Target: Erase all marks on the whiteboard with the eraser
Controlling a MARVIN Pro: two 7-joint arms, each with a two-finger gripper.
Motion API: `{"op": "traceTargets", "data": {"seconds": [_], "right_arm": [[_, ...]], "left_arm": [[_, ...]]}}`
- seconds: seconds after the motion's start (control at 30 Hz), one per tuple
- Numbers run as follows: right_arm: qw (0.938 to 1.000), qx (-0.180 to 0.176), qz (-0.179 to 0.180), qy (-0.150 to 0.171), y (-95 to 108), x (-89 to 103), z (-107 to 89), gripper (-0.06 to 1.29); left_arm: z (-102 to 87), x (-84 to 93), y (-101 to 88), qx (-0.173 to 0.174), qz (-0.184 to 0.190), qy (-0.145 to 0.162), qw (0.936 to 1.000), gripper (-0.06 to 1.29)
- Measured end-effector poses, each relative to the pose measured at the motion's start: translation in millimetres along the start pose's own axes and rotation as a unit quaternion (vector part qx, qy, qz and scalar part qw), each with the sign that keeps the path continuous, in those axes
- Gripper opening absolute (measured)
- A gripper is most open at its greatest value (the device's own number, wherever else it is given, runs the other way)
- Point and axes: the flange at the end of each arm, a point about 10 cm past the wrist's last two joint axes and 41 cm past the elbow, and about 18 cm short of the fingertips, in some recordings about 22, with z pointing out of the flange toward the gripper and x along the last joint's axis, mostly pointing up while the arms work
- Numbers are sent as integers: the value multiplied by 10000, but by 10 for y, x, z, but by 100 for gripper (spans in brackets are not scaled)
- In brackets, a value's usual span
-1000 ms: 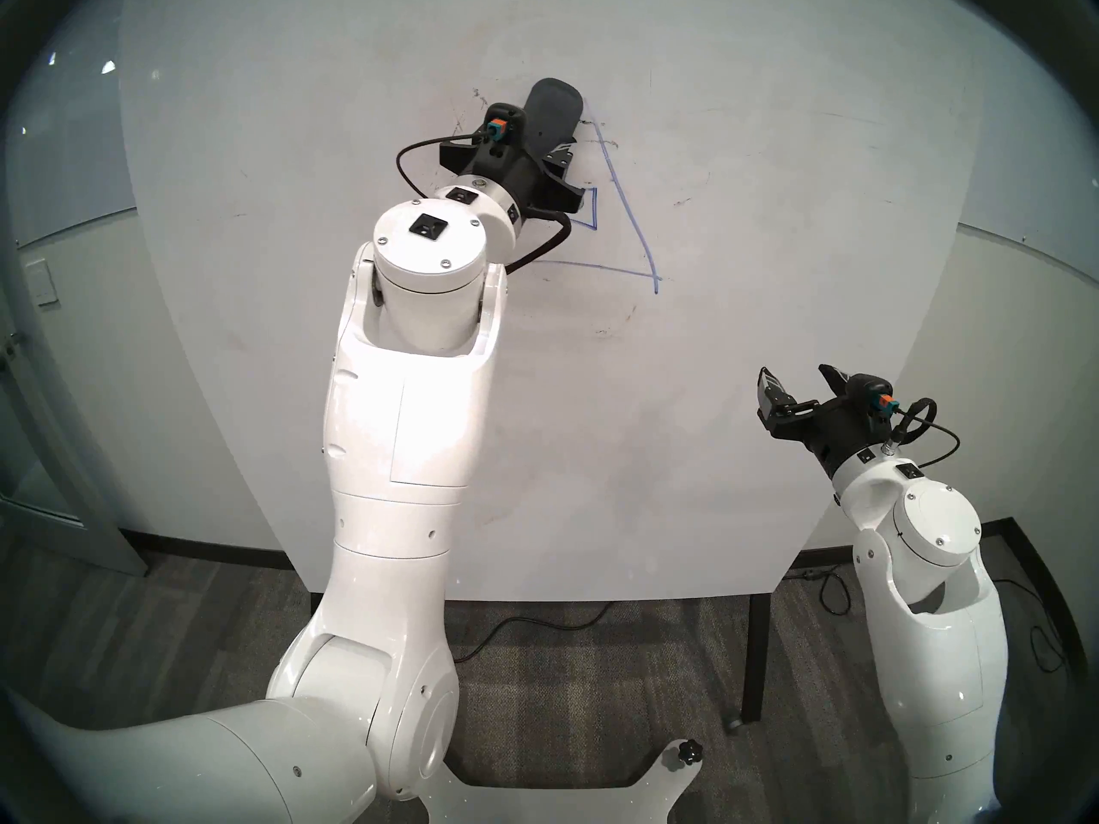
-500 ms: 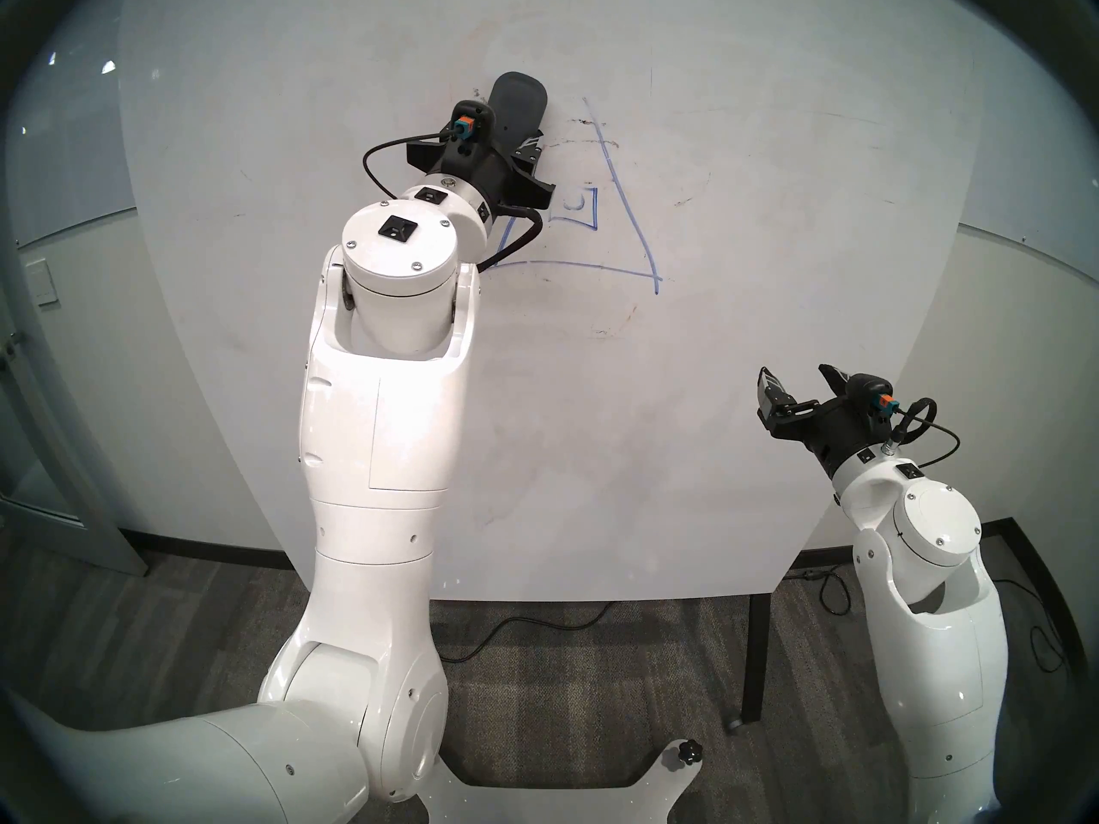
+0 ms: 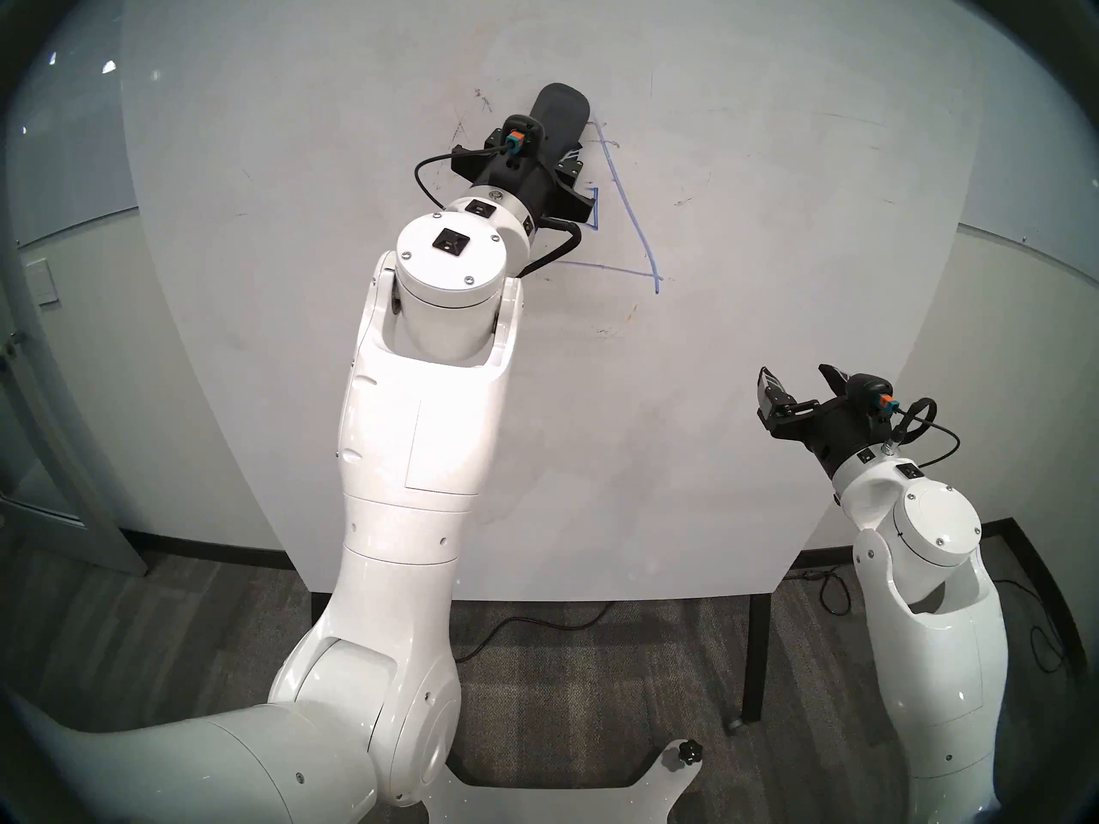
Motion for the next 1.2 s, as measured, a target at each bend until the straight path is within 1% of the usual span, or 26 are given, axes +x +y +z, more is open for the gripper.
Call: {"op": "traceTargets", "data": {"seconds": [0.53,0.93,1.2], "right_arm": [[10000,0,0,-1,0,-1,0,123],[10000,-1,0,-1,1,-1,0,123],[10000,-1,0,-2,1,-2,1,123]], "left_arm": [[112,-14,166,-170,-1,26,9999,66],[129,-37,264,-279,-57,37,9996,66],[110,-121,440,-483,-69,-36,9988,66]]}}
